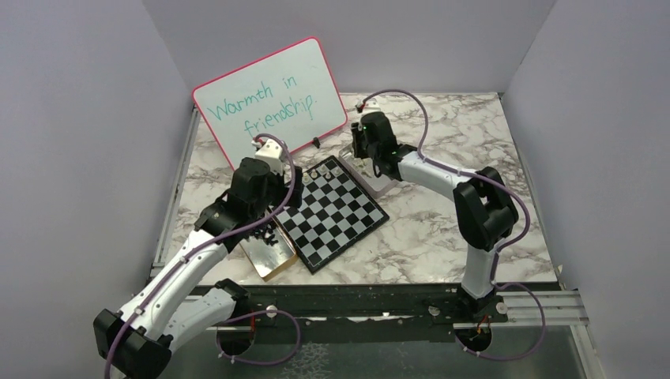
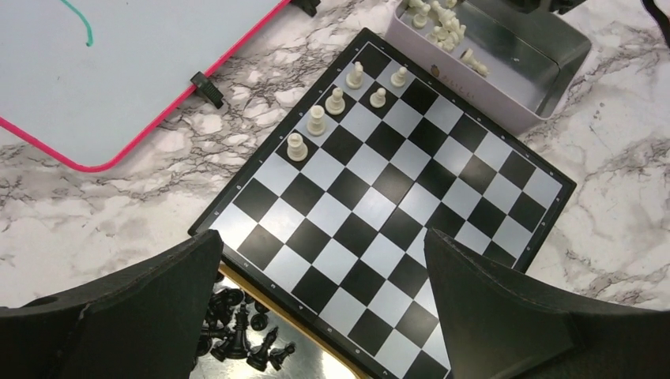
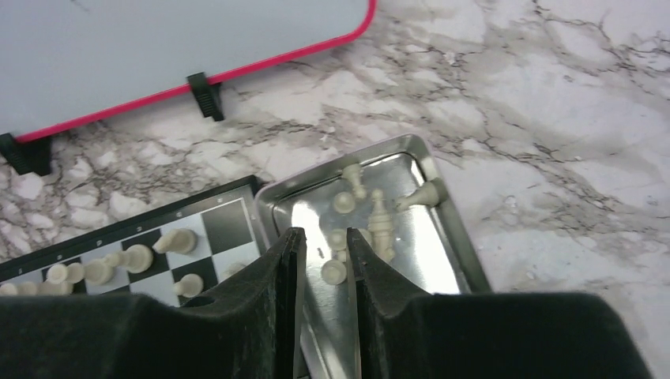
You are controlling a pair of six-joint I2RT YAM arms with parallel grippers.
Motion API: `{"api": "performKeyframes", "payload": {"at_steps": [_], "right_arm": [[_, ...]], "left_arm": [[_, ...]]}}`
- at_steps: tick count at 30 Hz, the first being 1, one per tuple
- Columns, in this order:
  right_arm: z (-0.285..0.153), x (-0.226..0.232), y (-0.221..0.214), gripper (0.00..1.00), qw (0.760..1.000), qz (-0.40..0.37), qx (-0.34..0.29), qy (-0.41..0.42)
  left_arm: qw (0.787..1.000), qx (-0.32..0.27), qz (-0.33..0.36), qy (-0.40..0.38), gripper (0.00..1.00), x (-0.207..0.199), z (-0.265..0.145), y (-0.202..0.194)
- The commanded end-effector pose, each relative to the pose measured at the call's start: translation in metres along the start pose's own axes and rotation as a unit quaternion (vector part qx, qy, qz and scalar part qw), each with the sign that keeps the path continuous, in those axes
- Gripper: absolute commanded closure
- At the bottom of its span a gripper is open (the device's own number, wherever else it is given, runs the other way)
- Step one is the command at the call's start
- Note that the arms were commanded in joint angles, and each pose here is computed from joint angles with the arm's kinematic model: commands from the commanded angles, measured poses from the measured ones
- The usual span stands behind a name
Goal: Set up the chess pieces on the board
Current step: Pick up the chess piece from the storage box.
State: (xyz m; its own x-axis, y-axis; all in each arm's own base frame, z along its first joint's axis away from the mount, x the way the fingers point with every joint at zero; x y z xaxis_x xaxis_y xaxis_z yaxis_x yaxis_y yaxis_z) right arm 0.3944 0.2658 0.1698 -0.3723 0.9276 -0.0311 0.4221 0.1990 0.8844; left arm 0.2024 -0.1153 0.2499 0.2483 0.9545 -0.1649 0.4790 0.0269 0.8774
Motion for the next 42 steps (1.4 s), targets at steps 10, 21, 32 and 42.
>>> {"api": "performKeyframes", "payload": {"at_steps": [10, 21, 32, 42], "right_arm": [[0.029, -0.033, -0.022, 0.72, 0.999, 0.0, 0.05, 0.007], [0.044, -0.026, -0.043, 0.73, 0.996, 0.013, 0.086, 0.029], [0.056, -0.024, -0.051, 0.74, 0.994, 0.012, 0.103, 0.03], [0.055, -0.024, -0.052, 0.83, 0.994, 0.014, 0.101, 0.031]], "left_arm": [[0.999, 0.016, -0.039, -0.035, 0.01, 0.015, 0.007, 0.001], [0.999, -0.016, -0.037, -0.008, 0.01, 0.025, -0.007, -0.008], [0.999, -0.034, -0.038, -0.005, 0.01, 0.026, -0.012, -0.006], [0.999, -0.036, -0.038, -0.004, 0.01, 0.026, -0.013, -0.006]]}}
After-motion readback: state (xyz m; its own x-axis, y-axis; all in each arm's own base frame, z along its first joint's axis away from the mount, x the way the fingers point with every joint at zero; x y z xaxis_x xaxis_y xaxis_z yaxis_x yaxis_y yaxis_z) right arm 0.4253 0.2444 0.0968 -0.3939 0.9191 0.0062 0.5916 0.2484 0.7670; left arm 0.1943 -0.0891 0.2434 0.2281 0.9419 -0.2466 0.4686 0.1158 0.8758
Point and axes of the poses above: each gripper's point midway between its finger pads, its own z axis out along the fingers, its own x axis along the line the jaws close on, y = z × x, the point moved 8 cm from there along -z, back along the fingers, and after that the axes turned 5 degrees about -z, right-handed, at the moved point
